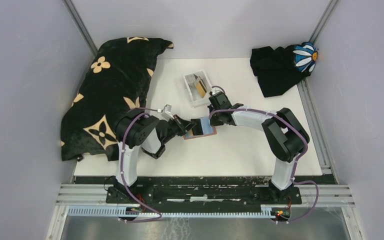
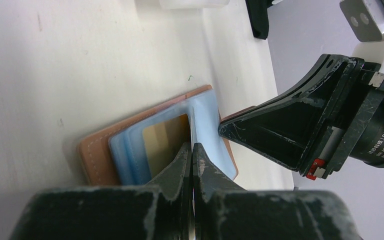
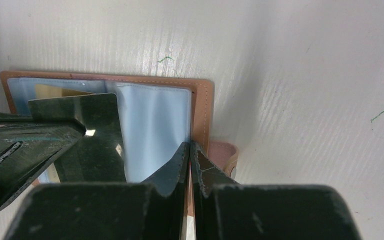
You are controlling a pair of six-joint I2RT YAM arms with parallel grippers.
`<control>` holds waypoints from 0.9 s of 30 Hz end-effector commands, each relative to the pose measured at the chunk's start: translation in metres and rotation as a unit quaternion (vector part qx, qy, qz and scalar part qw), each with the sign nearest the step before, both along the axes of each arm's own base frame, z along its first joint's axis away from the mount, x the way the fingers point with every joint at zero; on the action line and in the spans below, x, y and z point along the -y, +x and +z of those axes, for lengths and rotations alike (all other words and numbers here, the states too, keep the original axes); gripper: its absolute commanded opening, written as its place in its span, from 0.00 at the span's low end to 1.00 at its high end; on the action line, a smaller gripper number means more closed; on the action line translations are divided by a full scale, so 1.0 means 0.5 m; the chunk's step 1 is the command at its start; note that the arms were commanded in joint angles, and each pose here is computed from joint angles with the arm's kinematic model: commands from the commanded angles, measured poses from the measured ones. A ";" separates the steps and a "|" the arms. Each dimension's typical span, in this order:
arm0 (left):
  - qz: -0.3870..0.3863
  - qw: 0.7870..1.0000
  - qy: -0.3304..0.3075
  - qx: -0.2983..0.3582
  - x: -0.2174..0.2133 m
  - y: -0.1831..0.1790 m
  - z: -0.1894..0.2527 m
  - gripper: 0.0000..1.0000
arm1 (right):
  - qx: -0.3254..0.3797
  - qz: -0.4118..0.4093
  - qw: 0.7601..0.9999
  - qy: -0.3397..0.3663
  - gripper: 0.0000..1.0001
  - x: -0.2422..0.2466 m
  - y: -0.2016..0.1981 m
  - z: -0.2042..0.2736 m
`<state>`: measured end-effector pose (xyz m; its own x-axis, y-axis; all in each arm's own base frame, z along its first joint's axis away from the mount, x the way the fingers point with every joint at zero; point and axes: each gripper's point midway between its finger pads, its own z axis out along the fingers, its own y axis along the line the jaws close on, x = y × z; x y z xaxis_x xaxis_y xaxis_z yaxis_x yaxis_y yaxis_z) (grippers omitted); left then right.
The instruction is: Put the credit cards into the card holder
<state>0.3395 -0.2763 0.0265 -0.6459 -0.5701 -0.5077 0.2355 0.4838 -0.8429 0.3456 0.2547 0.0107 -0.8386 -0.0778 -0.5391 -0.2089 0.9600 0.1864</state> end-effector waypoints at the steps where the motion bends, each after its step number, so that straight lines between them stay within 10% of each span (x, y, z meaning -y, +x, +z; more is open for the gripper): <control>1: 0.039 0.998 -0.004 -0.054 -0.028 -0.014 -0.046 0.03 | -0.074 0.014 0.997 -0.033 0.08 0.011 -0.066 -0.124; 27: 0.063 0.990 -0.024 -0.121 -0.021 0.000 -0.067 0.03 | -0.075 0.014 0.997 -0.033 0.08 0.011 -0.070 -0.129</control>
